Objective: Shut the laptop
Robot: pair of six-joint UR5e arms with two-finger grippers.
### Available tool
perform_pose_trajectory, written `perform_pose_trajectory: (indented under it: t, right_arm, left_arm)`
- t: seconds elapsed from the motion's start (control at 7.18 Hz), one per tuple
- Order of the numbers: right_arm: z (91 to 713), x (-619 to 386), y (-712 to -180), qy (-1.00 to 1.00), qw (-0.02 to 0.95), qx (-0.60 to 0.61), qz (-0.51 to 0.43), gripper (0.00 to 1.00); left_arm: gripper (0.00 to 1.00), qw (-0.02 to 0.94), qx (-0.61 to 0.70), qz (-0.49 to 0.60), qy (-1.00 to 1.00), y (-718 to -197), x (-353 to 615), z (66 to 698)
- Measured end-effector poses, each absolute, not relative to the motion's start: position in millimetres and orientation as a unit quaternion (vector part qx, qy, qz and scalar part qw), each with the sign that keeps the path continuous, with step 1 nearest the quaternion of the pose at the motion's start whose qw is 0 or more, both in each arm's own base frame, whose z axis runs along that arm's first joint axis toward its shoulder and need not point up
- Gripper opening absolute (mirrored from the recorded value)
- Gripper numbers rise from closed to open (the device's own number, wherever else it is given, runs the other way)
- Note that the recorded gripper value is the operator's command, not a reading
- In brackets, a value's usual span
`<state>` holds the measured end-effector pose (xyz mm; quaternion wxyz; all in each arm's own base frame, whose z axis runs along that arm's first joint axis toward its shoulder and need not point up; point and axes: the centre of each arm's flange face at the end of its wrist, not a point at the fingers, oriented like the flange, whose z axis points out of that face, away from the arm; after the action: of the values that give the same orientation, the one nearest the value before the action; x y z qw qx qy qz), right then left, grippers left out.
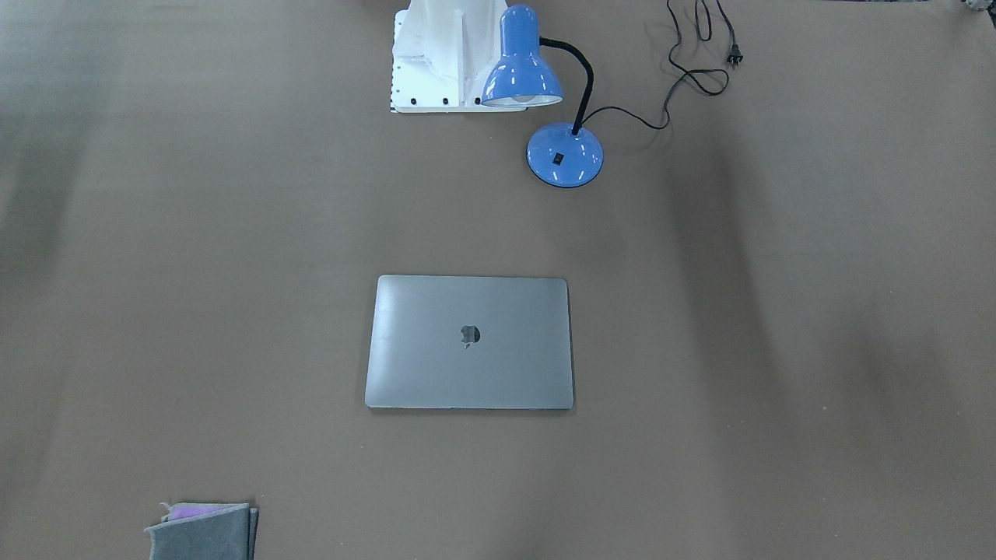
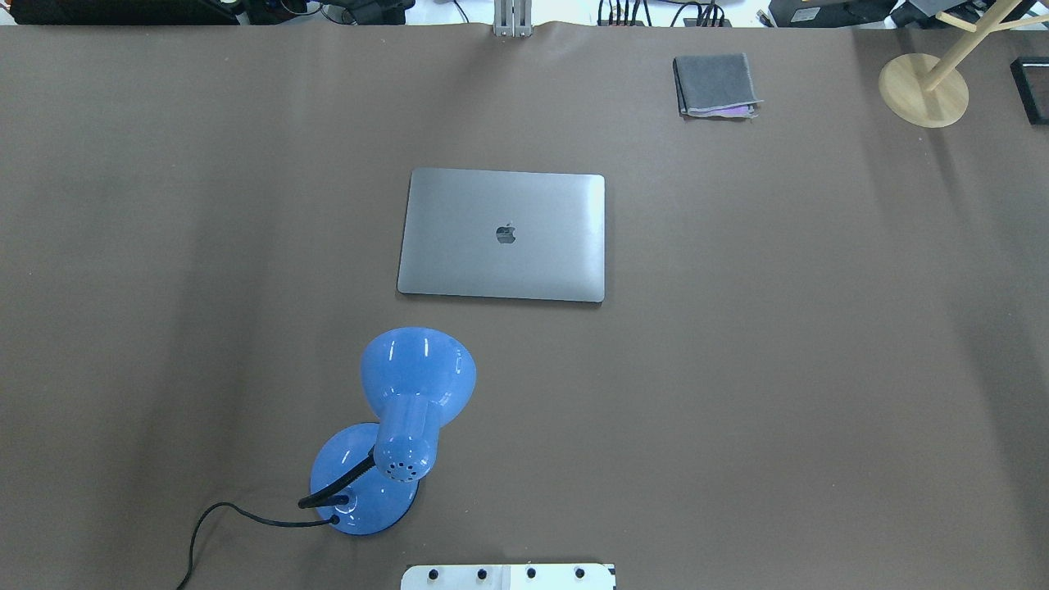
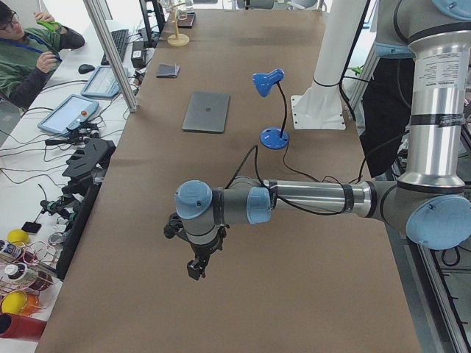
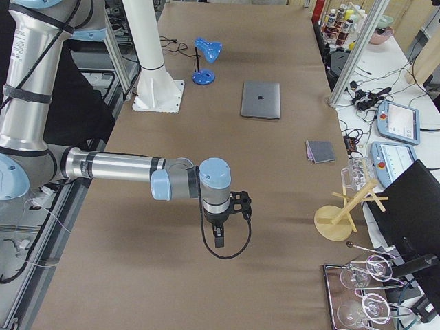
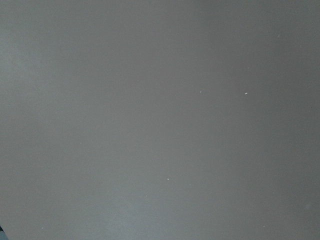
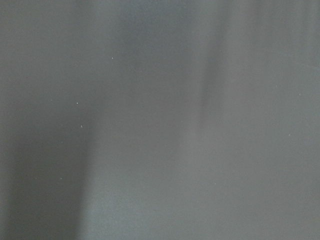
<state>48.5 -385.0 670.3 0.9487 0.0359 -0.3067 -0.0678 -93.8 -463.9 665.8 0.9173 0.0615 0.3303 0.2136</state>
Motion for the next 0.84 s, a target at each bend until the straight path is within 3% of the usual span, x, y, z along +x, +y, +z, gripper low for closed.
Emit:
perform_pose_trajectory:
  t: [0.42,0.84]
  right_arm:
    - [677.4,48.6,-380.6,-0.31,0.948,0.029,-0.066,1.0]
    - [679.1,47.8,-379.7,-0.313,0.947,0.026,-0.066,1.0]
  left_arm:
    - [0.98,0.931,0.032,0.133,0.339,-457.6,-93.4,667.6]
    - [0.98,0.929,0.05,0.135,0.341,-456.5,-90.2,663.7]
